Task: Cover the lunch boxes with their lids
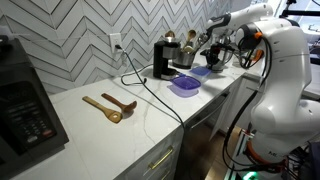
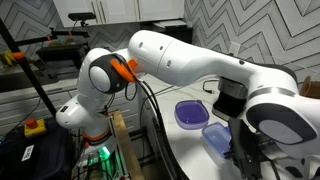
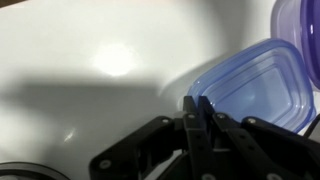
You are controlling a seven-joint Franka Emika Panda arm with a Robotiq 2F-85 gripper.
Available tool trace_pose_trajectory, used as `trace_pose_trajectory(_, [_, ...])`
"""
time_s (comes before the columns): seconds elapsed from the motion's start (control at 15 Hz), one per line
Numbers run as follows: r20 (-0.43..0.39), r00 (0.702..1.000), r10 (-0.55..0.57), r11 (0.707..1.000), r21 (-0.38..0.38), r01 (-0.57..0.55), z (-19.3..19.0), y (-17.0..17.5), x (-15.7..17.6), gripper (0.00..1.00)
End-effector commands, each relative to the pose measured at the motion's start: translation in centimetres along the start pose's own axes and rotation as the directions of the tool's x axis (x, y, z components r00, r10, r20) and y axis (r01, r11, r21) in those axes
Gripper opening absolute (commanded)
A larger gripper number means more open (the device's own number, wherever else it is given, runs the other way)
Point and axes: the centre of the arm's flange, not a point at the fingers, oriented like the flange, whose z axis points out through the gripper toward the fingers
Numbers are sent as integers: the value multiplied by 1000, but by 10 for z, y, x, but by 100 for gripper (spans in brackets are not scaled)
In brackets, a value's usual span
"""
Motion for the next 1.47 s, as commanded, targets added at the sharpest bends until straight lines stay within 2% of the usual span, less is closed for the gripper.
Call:
trace_pose_trajectory(0.0, [23, 1000, -14, 1000, 7, 14, 3, 4, 4, 2])
trace_pose_trajectory(0.4, [23, 1000, -12, 1000, -2, 12, 3, 3, 5, 4])
trace_pose_trajectory(0.47, [22, 1000, -13, 1000, -3, 13, 2, 3, 5, 31])
trace_pose_trajectory(0.6, [14, 1000, -16, 1000, -7, 16, -1, 1, 3, 35])
trace_pose_trajectory(1.13, [-28, 999, -42, 999, -31, 41, -16, -20, -14, 96])
trace_pose_trajectory(1.4, [-73, 996, -60, 997, -45, 56, -28, -50, -38, 100])
